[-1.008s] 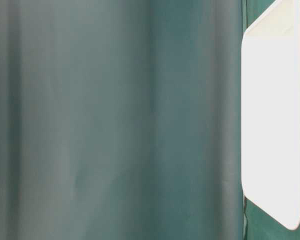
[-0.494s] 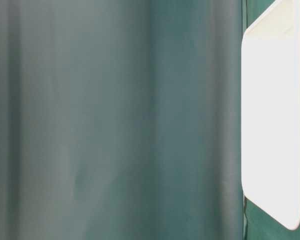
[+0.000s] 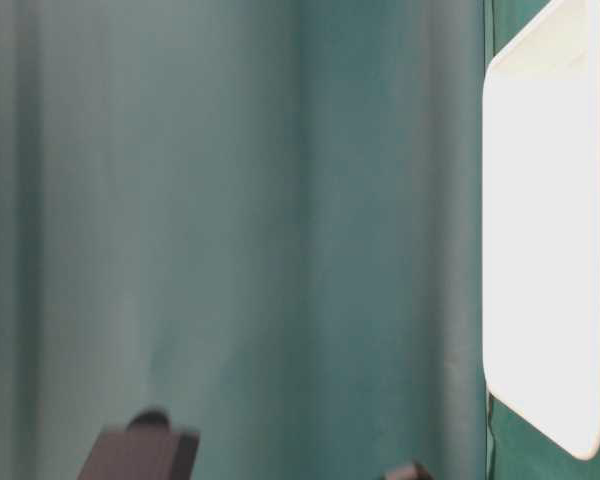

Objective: Put the tape into the white case with the left arm.
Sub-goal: 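Close the left gripper on the teal tape roll and lift it, then carry the teal tape to the tray's left side and lower it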

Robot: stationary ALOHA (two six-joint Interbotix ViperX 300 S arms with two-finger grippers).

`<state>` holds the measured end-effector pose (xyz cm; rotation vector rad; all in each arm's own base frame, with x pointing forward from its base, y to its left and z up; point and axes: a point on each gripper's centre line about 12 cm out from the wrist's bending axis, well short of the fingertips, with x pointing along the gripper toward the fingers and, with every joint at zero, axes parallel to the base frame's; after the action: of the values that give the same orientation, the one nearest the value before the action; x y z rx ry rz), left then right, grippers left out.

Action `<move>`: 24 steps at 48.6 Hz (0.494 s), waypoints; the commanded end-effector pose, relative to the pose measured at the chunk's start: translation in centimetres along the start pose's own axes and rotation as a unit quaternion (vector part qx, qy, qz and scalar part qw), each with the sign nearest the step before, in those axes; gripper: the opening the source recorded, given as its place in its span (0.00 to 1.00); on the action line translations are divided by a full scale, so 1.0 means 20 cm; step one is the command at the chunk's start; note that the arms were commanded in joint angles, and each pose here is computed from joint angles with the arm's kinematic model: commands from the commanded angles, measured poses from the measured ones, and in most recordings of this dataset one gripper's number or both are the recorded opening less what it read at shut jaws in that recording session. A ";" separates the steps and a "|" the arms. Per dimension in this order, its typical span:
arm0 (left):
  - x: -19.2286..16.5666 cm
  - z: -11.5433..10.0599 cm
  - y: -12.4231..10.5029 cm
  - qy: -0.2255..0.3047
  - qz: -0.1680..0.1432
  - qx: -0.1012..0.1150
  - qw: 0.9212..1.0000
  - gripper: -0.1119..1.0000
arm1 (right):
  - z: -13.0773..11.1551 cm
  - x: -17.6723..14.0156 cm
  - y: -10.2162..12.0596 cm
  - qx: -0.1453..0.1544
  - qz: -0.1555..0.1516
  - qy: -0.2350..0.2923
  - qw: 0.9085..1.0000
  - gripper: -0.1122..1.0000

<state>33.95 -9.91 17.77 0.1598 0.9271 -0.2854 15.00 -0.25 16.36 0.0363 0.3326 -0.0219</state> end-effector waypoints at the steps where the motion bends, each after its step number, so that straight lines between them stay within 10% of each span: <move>1: -0.07 0.02 0.15 -0.020 0.027 -0.030 0.999 0.32 | 0.02 0.01 0.00 0.000 -0.001 -0.003 1.000 0.02; 24: -0.16 -0.10 0.66 -0.036 0.129 -0.078 0.988 0.32 | 0.02 0.01 0.00 -0.001 -0.001 -0.003 1.000 0.02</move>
<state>34.39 2.65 18.33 0.1214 0.8874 -0.0090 14.95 -0.27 16.24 0.0366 0.3356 -0.0235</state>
